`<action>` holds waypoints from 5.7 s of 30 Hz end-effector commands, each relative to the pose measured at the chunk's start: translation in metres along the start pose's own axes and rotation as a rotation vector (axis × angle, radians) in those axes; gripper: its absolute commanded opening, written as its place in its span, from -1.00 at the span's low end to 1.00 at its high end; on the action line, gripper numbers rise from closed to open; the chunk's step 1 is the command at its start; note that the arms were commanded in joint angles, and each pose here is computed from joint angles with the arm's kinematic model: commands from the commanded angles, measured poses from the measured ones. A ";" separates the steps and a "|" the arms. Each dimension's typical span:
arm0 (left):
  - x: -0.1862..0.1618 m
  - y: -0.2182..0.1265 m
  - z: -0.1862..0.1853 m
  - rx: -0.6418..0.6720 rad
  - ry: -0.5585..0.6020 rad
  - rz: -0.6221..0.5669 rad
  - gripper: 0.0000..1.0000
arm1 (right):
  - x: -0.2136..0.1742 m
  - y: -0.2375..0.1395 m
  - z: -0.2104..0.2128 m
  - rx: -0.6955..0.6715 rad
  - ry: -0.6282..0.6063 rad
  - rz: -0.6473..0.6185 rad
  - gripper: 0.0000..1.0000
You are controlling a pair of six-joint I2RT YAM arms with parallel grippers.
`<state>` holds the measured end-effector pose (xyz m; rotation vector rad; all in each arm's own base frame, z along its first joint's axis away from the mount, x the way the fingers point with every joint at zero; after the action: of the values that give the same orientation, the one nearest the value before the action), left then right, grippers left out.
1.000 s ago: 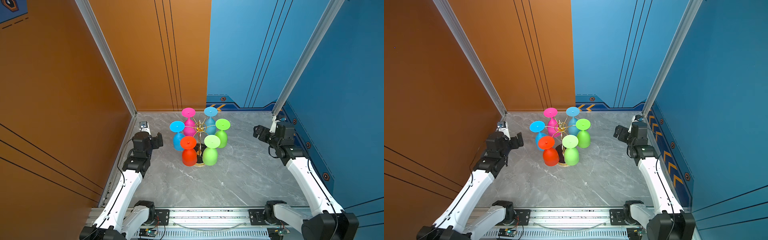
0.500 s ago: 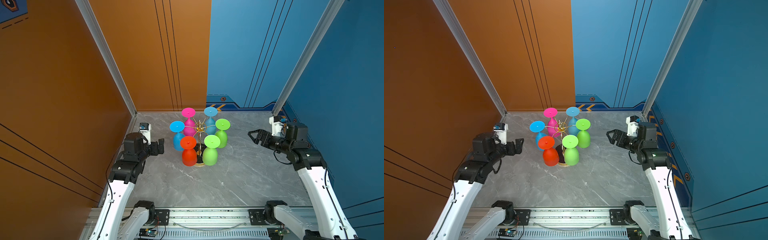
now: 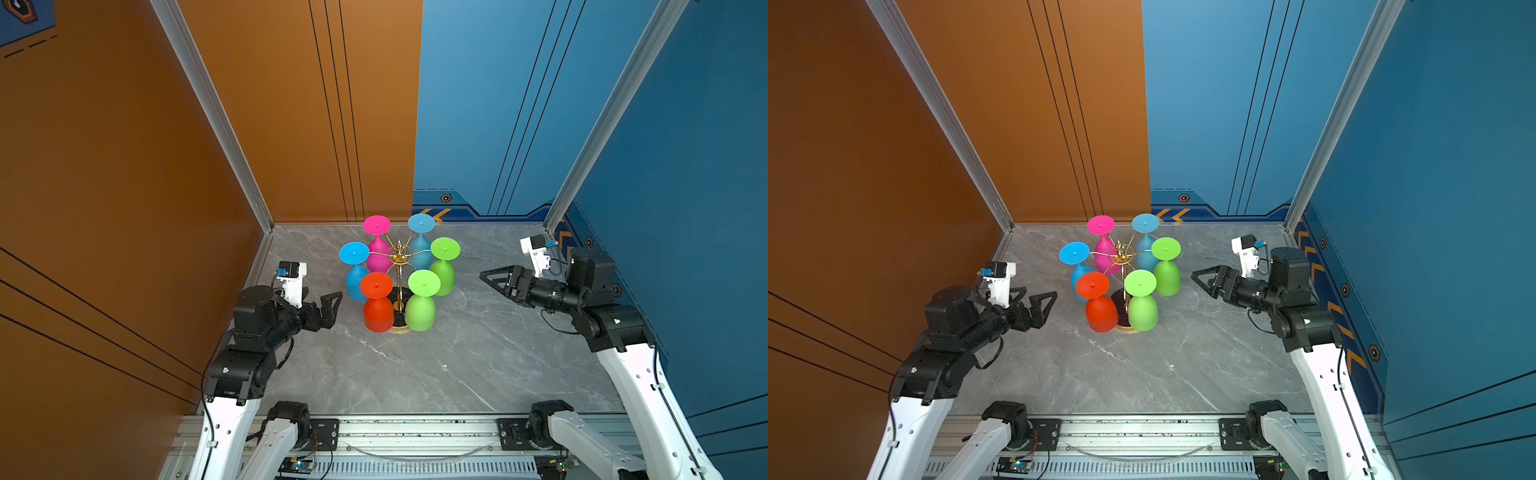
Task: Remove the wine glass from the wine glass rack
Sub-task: 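Raise both arms and move the right gripper toward the light green glass's foot, then close the right gripper on the light green glass's foot rim, then pull the light green glass off the rack hook with the right gripper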
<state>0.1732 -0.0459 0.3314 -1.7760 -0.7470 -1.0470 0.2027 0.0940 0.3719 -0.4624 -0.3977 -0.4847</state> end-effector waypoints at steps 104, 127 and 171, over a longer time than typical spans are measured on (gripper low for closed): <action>-0.052 -0.002 -0.002 -0.062 -0.004 0.044 0.96 | -0.010 0.089 0.049 0.233 0.099 0.102 -1.00; -0.053 -0.002 -0.002 -0.064 -0.003 0.044 0.96 | -0.002 0.104 0.045 0.222 0.131 0.078 -1.00; -0.041 -0.019 -0.018 -0.170 -0.110 0.013 0.96 | -0.031 0.091 0.054 0.110 -0.090 0.195 -1.00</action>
<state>0.1423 -0.0513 0.2925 -1.9083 -0.7231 -1.0175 0.2258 0.2118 0.3583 -0.4084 -0.3824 -0.2719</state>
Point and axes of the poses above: each gripper's point midway between its finger pads, its own y axis out along the fingers, its own z axis along the line the jaws close on, x = y × z, the point moved 8 cm from there along -y, back along the fingers, and after that the axes turned 4 degrees about y, right-handed, at the moved point
